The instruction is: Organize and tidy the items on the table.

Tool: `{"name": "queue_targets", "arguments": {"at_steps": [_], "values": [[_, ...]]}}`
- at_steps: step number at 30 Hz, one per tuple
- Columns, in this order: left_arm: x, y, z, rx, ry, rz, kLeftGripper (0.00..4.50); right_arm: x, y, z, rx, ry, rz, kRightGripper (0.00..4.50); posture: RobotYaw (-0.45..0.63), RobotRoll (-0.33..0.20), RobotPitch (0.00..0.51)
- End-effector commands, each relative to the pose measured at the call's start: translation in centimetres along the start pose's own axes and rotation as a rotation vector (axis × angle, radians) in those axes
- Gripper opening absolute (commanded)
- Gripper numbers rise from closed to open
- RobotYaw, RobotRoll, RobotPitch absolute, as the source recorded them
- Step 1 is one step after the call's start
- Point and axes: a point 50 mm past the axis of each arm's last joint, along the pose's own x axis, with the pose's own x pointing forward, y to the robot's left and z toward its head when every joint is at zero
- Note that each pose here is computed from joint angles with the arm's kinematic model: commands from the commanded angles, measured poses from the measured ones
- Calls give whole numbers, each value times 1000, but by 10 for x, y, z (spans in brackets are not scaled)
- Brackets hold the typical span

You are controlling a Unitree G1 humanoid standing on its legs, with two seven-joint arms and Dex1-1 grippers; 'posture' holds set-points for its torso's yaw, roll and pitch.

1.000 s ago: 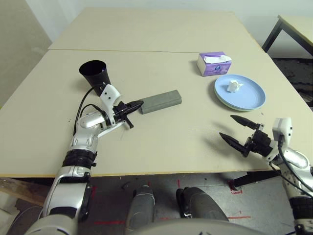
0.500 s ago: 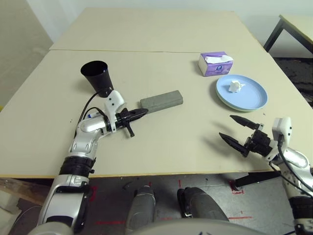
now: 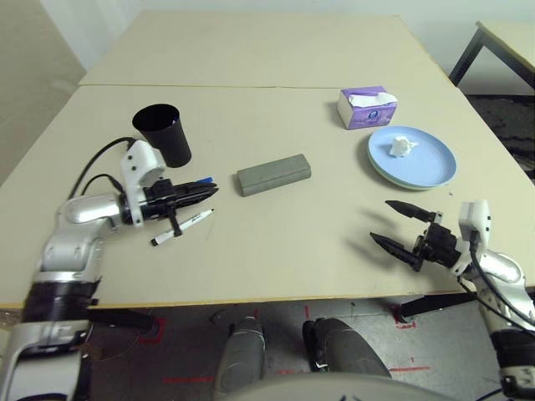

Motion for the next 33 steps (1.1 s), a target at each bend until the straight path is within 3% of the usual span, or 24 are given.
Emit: {"name": "queue_targets", "arguments": {"at_steps": [1, 7, 15, 22, 33], "values": [[-14, -2, 3, 1, 76, -21, 2550, 4, 1, -2, -6, 5, 51, 4500, -9, 0, 126], [-39, 2, 7, 25, 260, -41, 4453, 17, 7, 2, -30, -9, 210, 4500, 4, 0, 134], [-47, 4, 21, 25, 476, -105, 4453, 41, 19, 11, -39, -68, 321, 4500, -5, 0, 145], [-45, -11, 28, -65, 673, -219, 4453, 53, 30, 17, -47, -102, 357, 4500, -40, 0, 150], [-24, -5, 35, -62, 696, -160, 4453, 54, 37, 20, -31, -106, 346, 4500, -72, 0, 154]]}}
